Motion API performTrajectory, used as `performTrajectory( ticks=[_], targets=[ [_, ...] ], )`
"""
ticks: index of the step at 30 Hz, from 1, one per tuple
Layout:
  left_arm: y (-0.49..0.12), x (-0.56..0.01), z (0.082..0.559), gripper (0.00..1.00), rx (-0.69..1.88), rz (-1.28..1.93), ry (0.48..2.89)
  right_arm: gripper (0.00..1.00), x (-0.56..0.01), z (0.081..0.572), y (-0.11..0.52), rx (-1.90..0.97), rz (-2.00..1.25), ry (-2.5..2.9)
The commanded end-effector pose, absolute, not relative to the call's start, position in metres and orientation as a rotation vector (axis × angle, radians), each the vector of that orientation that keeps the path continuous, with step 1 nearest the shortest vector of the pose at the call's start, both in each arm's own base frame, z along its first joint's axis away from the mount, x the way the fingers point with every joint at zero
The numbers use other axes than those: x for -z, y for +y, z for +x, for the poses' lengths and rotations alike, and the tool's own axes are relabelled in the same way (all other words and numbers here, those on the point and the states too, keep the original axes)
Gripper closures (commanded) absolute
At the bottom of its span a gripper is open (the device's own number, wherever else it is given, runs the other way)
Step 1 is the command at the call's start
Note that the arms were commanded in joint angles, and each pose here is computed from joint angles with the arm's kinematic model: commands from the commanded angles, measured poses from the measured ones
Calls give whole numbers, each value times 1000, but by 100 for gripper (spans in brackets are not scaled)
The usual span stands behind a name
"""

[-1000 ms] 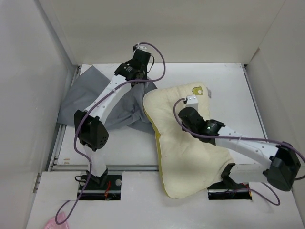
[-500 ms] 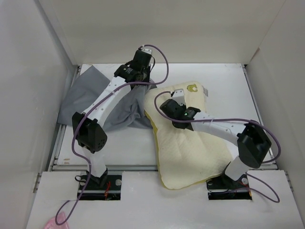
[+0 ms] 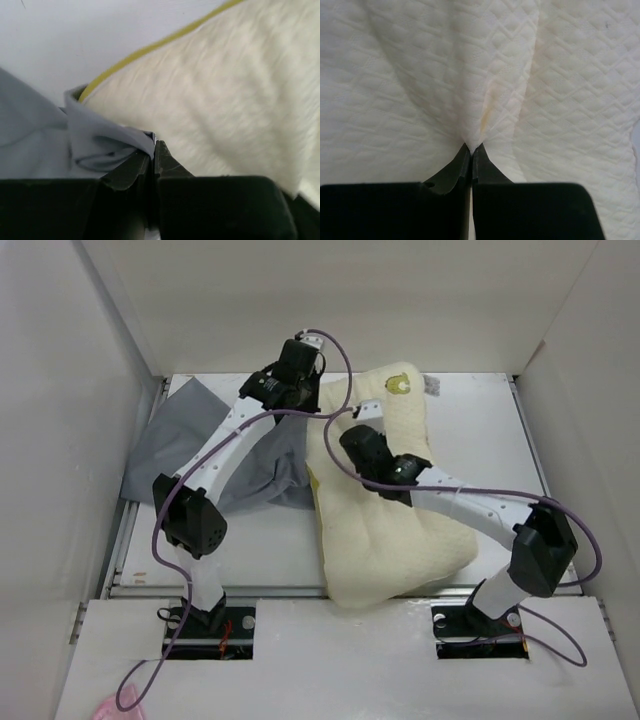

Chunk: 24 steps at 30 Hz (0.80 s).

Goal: Put the pillow into the pillowcase

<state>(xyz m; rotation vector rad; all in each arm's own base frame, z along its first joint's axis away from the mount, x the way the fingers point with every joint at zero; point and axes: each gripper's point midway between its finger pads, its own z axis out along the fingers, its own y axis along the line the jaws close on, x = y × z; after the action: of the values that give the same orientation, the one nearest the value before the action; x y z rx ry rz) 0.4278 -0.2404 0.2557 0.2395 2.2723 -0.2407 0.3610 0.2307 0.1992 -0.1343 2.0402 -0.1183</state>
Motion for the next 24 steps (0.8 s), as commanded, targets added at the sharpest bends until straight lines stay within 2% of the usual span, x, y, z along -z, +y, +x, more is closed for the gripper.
performTrajectory(
  ticks=[1,6,10,19,21,23,24],
  targets=[
    [-254,-302,450,100,300,222,2142,100,-197,332,285,6,-356,1981],
    [-241,-307,477,100,276,100,2126,100,-164,290,276,-41,-365,2076],
    [-263,-310,471,100,412,173,2123,100,-169,277,315,-250,-460,2003],
    [-287,-272,451,100,432,239,2222,100,-216,329,342,-136,-314,1833],
    [-286,-272,448,100,432,231,2235,100,-233,342,329,-51,-149,1809],
    [-283,-274,440,100,441,236,2240,100,-217,348,313,78,-92,1856],
    [-283,-284,430,92,452,245,2223,100,-216,352,306,107,-66,1868]
  ],
)
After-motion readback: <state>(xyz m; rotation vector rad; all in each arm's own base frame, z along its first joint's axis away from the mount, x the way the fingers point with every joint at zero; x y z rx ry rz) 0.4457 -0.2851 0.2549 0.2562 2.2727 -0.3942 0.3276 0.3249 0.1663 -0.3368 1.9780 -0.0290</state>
